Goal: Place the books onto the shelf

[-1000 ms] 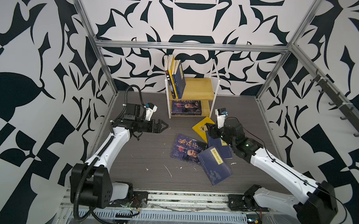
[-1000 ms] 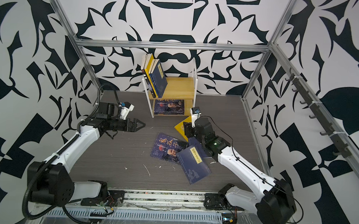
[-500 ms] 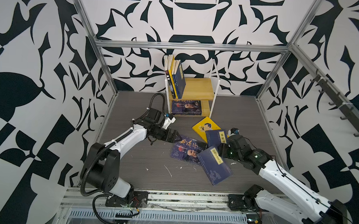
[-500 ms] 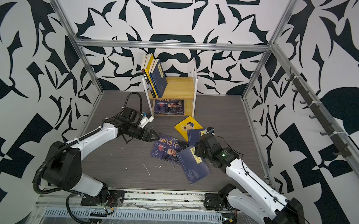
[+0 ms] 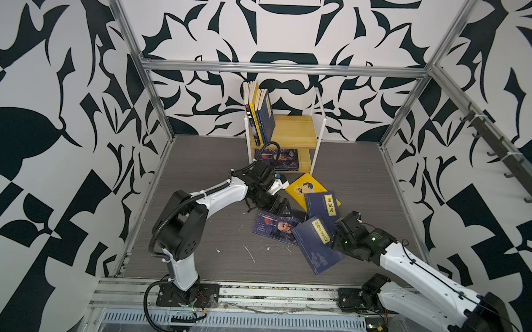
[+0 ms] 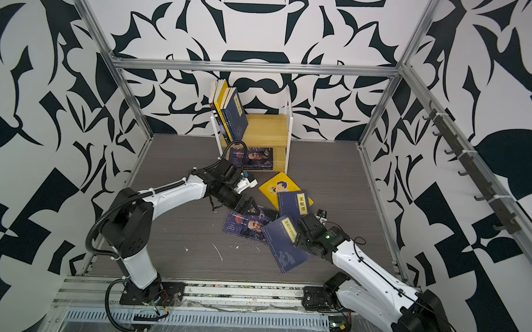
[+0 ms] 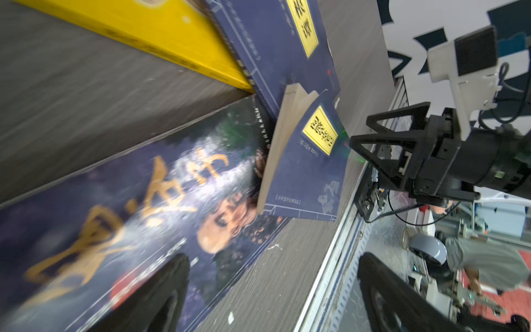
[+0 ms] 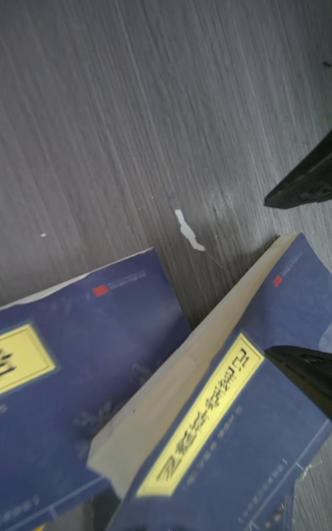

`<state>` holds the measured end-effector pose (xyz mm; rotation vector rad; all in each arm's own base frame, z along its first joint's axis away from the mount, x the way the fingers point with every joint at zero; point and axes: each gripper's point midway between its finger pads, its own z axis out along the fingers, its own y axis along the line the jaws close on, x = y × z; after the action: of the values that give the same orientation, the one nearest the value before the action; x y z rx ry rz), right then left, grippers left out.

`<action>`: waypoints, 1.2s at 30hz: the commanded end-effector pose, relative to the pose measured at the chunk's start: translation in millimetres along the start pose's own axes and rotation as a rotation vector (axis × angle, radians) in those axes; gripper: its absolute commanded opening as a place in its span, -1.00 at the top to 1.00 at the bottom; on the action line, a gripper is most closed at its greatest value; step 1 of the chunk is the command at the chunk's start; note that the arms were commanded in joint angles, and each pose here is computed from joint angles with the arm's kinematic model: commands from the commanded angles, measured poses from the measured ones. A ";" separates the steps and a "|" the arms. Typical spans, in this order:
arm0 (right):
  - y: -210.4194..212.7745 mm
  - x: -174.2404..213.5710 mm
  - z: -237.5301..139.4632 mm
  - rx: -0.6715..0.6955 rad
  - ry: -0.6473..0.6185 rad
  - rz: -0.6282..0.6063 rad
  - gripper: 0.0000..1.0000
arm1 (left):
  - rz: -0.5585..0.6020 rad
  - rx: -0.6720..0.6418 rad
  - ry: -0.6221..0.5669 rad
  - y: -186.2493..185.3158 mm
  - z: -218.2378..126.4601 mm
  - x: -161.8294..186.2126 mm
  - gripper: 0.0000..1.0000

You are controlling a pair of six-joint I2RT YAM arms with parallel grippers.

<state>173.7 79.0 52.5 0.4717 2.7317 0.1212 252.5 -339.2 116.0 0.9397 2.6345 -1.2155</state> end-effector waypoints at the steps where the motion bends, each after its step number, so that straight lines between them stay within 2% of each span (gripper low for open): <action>1: 5.5 4.2 6.7 -0.028 0.019 0.032 -0.58 | -0.002 0.019 0.086 -7.3 14.2 4.0 -0.90; 11: 26.5 27.7 31.1 -0.102 0.111 0.037 -0.56 | 0.003 0.013 0.225 -5.3 57.9 6.7 -0.93; 15: 38.8 30.9 35.4 -0.129 0.121 0.025 -0.55 | -0.021 0.020 0.268 -0.4 71.6 10.8 -0.89; 19: 45.8 31.8 37.9 -0.137 0.114 0.012 -0.54 | -0.049 0.028 0.297 6.1 81.2 14.9 -0.76; 26: 48.7 34.0 41.9 -0.135 0.112 -0.001 -0.54 | -0.086 0.046 0.329 11.7 91.5 20.5 -0.40; 36: 53.2 34.0 45.6 -0.142 0.110 -0.008 -0.53 | -0.098 0.072 0.337 2.3 86.0 21.0 0.54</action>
<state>191.9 141.9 22.1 0.4159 2.7301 0.3597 233.7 -390.1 44.5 1.1118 2.9130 -1.2454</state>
